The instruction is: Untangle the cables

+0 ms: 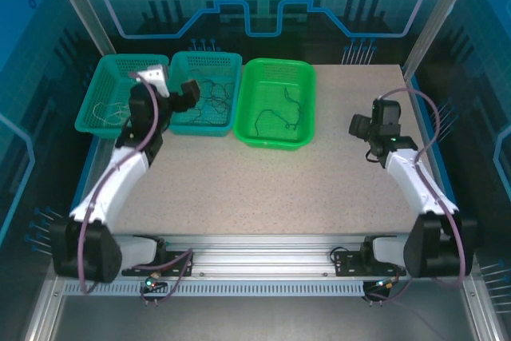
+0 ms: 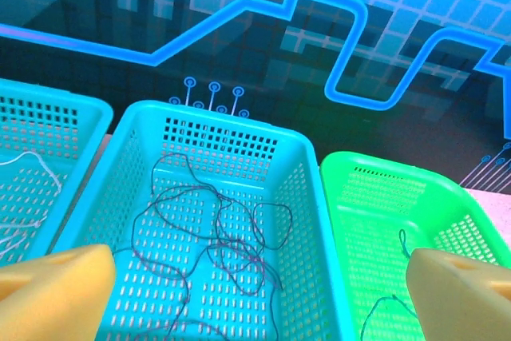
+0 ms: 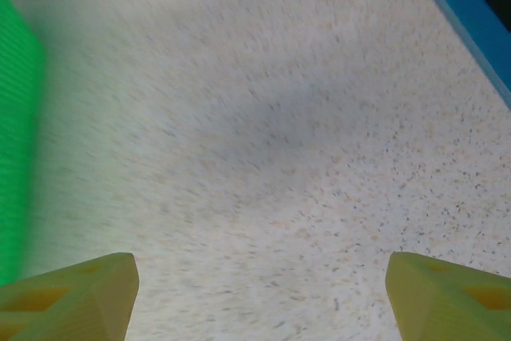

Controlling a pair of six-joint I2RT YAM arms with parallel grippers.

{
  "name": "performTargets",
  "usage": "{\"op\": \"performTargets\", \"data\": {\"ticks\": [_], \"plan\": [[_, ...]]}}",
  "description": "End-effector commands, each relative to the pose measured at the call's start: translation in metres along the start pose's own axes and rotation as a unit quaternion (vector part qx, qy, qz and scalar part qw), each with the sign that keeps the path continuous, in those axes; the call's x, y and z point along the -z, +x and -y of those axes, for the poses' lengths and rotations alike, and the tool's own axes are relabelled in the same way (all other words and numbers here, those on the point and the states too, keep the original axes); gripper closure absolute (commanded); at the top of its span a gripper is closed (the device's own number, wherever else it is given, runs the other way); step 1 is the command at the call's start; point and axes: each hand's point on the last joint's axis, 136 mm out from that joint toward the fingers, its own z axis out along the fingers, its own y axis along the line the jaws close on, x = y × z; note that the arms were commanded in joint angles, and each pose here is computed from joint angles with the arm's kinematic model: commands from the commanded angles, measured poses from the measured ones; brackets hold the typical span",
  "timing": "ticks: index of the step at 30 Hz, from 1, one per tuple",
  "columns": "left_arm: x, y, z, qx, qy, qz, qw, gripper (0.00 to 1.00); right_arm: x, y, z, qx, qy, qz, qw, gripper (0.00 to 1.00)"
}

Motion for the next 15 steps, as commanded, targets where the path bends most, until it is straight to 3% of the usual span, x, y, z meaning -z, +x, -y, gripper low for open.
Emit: {"op": "performTargets", "data": {"ticks": [1,4,6,8,9,12,15], "plan": [[0.004,0.090,-0.059,-0.036,-0.132,-0.073,0.988,0.05,-0.040,-0.012,-0.003,0.051,0.000,0.059,0.997,0.17],[0.009,0.115,-0.079,-0.053,-0.158,-0.056,0.984,0.04,-0.066,0.000,-0.021,0.027,-0.084,0.019,0.996,0.22],[0.004,0.128,-0.085,-0.081,-0.161,-0.060,0.982,0.03,-0.072,0.005,-0.031,0.048,-0.105,0.019,0.993,0.18],[-0.007,0.145,-0.086,-0.101,-0.151,-0.083,0.980,0.03,-0.071,0.018,-0.045,0.070,-0.147,0.074,0.984,0.06],[-0.012,0.153,-0.085,-0.103,-0.145,-0.089,0.980,0.03,-0.061,0.023,-0.048,0.086,-0.148,0.071,0.983,0.02],[-0.024,0.163,-0.082,-0.108,-0.122,-0.083,0.983,0.02,-0.043,0.036,-0.068,0.152,-0.135,0.152,0.967,0.00],[-0.030,0.160,-0.074,-0.132,-0.088,-0.064,0.985,0.02,-0.039,0.039,-0.056,0.130,-0.110,0.208,0.963,0.00]]}}
